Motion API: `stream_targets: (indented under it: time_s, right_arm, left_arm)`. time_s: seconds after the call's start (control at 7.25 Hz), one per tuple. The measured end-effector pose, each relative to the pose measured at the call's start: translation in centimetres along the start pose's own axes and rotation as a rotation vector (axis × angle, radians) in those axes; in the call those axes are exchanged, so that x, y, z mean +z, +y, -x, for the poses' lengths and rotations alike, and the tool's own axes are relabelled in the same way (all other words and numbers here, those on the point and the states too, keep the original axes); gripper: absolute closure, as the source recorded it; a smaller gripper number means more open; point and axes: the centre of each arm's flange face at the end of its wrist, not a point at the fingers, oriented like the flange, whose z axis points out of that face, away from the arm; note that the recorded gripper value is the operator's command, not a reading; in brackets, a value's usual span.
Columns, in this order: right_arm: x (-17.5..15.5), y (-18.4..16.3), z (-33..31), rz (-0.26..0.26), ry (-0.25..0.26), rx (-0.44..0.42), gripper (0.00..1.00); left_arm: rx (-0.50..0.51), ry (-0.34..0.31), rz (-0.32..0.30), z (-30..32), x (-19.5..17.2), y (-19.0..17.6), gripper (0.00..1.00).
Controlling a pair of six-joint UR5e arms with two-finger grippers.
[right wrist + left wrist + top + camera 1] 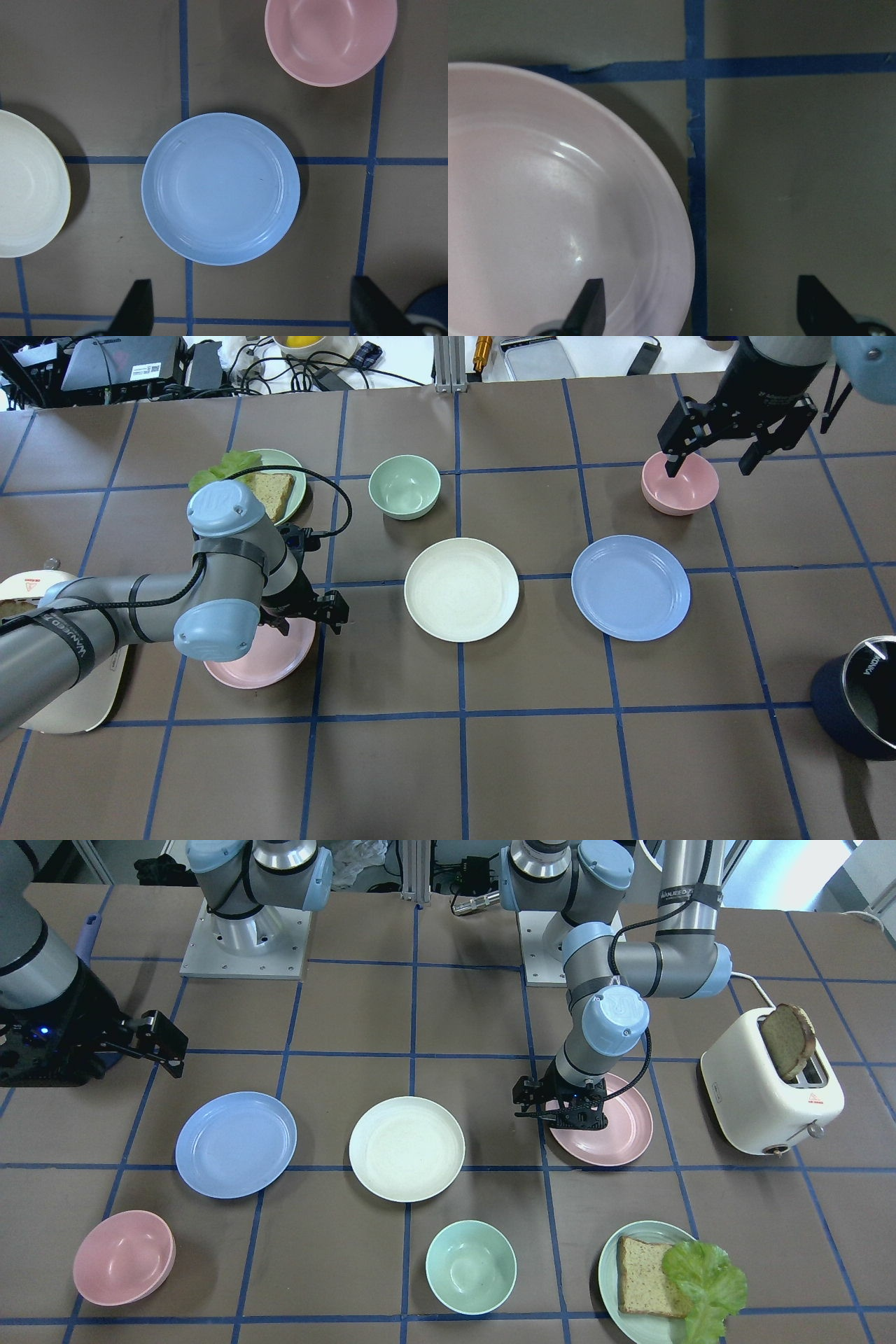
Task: Stack three plates with pink and blue
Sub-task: 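Grasp the pink plate rim with the left gripper while the right approaches the blue plate, then carry the pink plate onto the cream plate while the right gripper grasps the blue plate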
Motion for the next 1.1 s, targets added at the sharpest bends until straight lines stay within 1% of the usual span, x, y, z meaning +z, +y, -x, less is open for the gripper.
stream_targets:
  time_s: [0.14,0.28,0.41,0.55,0.69,0.83,0.97,1.1]
  right_arm:
    - [0.9,0.0,-1.3,0.000,0.004,0.004,0.00]
    - [1.9,0.1,-2.3,0.010,0.003,0.015,0.00]
    - [3.2,0.4,-3.4,0.027,-0.001,0.032,0.00]
    - [4.8,0.6,-4.3,0.032,-0.002,0.038,0.00]
    - [6.7,0.9,-5.1,0.021,0.001,0.031,0.00]
    - [8.8,1.3,-5.7,0.002,0.006,0.026,0.00]
    - [10.7,1.6,-6.0,-0.025,0.012,0.022,0.00]
    - [12.4,2.0,-6.0,-0.045,0.016,0.017,0.00]
  left_arm:
    - [0.001,-0.001,-0.008,0.0,0.5,-0.1,0.94]
    - [0.001,-0.006,-0.018,0.1,0.8,-0.3,1.00]
    - [0.002,-0.016,-0.022,0.2,1.0,-0.4,1.00]
    - [0.002,-0.029,-0.025,0.3,1.1,-0.6,1.00]
    - [0.002,-0.039,-0.036,0.4,0.8,-0.8,1.00]
    - [-0.001,-0.043,-0.066,0.1,-0.2,-1.2,1.00]
    - [-0.012,-0.043,-0.104,-0.9,-2.0,-1.9,1.00]
    - [-0.038,-0.037,-0.137,-3.2,-4.1,-2.9,1.00]
